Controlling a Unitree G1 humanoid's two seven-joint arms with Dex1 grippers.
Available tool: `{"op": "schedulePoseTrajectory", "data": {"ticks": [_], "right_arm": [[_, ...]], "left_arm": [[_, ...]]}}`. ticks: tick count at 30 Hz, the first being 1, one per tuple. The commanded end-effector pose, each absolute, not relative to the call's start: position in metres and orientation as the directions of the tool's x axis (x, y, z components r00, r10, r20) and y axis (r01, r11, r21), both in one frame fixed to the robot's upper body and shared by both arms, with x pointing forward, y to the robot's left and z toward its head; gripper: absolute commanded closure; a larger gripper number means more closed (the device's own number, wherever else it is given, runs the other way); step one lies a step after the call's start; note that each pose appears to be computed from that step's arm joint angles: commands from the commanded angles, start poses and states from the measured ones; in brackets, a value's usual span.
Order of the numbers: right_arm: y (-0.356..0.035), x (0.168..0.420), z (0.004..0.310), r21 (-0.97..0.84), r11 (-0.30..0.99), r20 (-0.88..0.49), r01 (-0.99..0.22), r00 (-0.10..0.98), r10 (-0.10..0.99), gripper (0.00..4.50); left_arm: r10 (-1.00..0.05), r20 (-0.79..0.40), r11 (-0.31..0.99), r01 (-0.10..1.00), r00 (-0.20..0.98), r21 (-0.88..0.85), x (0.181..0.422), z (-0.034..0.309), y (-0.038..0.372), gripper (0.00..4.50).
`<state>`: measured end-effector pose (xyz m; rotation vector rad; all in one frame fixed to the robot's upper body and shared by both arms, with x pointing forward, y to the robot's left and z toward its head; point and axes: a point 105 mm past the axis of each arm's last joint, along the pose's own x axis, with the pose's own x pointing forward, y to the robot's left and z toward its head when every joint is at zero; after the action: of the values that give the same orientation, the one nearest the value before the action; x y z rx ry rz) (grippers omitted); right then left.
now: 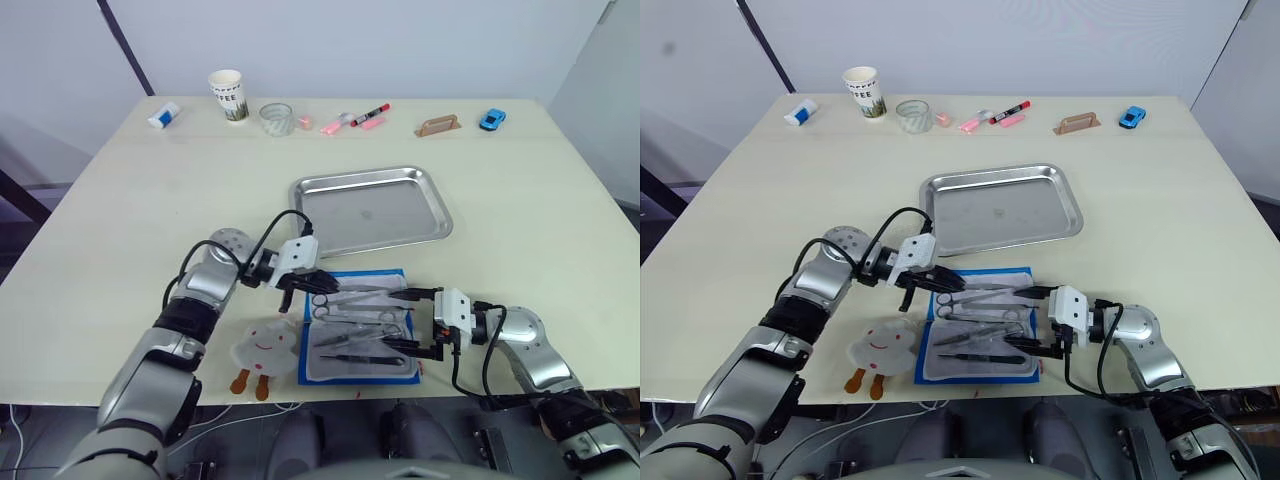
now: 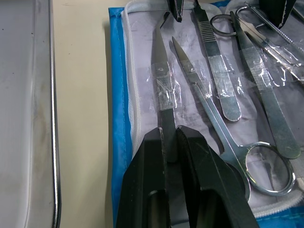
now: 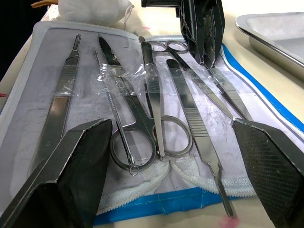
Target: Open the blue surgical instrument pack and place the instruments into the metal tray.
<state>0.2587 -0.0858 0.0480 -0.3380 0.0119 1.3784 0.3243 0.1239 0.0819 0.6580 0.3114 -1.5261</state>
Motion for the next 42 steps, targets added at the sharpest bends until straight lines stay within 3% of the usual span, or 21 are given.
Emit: {"op": "schedulePoseTrajectory", "data": {"ticks": [1,13,42], "right_arm": [[-0.096,0.253,0.014,-0.137,0.172,-0.319,-0.976,0.208,0.925,0.11],[-0.096,0.254,0.014,-0.137,0.172,-0.320,-0.975,0.208,0.924,0.11],[-0.094,0.253,0.013,-0.137,0.170,-0.322,-0.976,0.206,0.924,0.11]], "left_arm": [[-0.766,-0.641,-0.071,0.986,0.043,0.151,0.321,0.068,0.140,4.46],[-0.771,-0.637,-0.023,0.998,0.014,0.050,0.312,0.067,0.138,4.46],[-0.777,-0.627,-0.044,0.990,0.051,0.134,0.319,0.077,0.143,4.46]]}}
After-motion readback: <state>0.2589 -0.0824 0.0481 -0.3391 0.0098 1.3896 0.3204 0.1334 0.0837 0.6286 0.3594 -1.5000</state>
